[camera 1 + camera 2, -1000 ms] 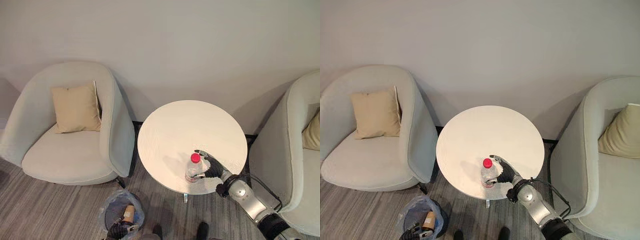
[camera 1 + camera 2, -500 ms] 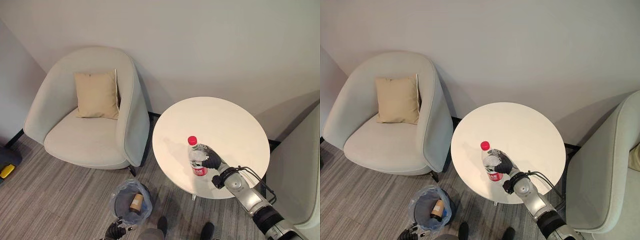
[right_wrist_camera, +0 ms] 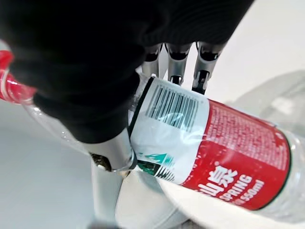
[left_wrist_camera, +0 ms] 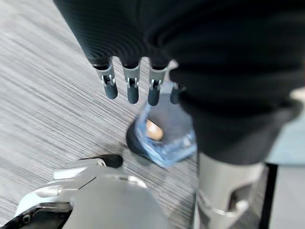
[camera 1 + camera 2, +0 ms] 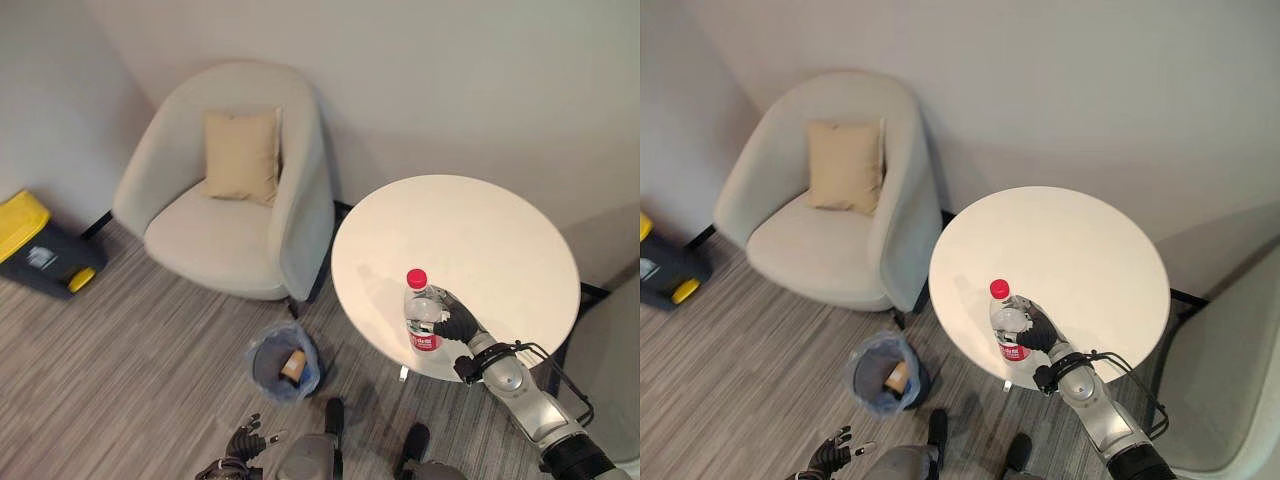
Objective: Gather garbage on tea table into small bin, then transfer packed bag to large trash can.
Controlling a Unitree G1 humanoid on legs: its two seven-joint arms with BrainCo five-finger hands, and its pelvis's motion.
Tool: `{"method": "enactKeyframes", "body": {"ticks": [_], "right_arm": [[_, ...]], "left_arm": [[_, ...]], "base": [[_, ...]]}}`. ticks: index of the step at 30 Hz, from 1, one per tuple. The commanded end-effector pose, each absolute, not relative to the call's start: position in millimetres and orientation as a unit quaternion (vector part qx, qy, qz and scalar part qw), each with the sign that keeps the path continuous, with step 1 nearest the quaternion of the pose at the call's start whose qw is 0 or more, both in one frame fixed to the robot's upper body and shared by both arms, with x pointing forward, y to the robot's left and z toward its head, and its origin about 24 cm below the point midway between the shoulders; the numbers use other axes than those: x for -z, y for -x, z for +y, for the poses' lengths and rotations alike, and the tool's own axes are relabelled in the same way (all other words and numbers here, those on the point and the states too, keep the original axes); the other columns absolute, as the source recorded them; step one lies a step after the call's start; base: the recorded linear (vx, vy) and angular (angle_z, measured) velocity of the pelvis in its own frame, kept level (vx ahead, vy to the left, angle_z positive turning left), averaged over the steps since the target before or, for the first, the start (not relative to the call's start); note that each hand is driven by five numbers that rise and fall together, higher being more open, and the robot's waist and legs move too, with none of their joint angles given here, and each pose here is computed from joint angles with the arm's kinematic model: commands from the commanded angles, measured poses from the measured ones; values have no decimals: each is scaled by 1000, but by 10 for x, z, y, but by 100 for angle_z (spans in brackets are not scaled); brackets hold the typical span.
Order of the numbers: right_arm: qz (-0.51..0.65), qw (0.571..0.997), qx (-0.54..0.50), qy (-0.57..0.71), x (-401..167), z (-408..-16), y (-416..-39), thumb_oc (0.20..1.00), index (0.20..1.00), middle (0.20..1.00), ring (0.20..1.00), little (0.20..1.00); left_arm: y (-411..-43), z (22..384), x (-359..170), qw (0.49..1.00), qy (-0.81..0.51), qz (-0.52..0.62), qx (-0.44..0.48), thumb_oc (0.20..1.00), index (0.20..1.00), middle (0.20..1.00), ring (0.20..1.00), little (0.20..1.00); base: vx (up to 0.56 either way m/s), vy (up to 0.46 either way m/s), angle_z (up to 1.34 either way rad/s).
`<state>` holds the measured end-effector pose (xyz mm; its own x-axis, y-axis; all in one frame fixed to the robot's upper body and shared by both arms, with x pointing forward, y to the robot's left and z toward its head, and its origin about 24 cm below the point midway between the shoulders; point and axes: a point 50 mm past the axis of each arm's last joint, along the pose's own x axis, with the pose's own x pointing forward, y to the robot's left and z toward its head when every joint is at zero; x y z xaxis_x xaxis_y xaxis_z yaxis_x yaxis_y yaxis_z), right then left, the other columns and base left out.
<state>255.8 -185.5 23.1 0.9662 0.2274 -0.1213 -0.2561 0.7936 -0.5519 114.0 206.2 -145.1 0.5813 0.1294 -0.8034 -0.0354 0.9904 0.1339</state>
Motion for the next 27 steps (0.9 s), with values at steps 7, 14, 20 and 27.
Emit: {"method": "enactKeyframes", "body": {"ticks": [7,14,20,27], "right_arm": [[-84,957,-100,258,-661,-1693,-2802,200,200,200,200,200],[-98,959,-110,243,-699,-1595,-2782,200,200,200,200,200],[-88,955,-122,256,-644,-1594,-2737,200,200,200,200,200],[-63,954,-129,265,-532,-1688,-2635,200,200,200,200,200]], "left_arm": [[-1306,2251,1340,900,-95,422,-56,1000,1000,1000,1000,1000],[-1412,2444,1245,905,-105,403,-85,1000,1000,1000,1000,1000],[-1372,2468,1269,901,-102,412,-93,1000,1000,1000,1000,1000],[-1285,2437,1311,896,-100,424,-87,1000,1000,1000,1000,1000]], "base": [[91,192,45],[45,238,10],[108,10,29],[97,-140,87]]}}
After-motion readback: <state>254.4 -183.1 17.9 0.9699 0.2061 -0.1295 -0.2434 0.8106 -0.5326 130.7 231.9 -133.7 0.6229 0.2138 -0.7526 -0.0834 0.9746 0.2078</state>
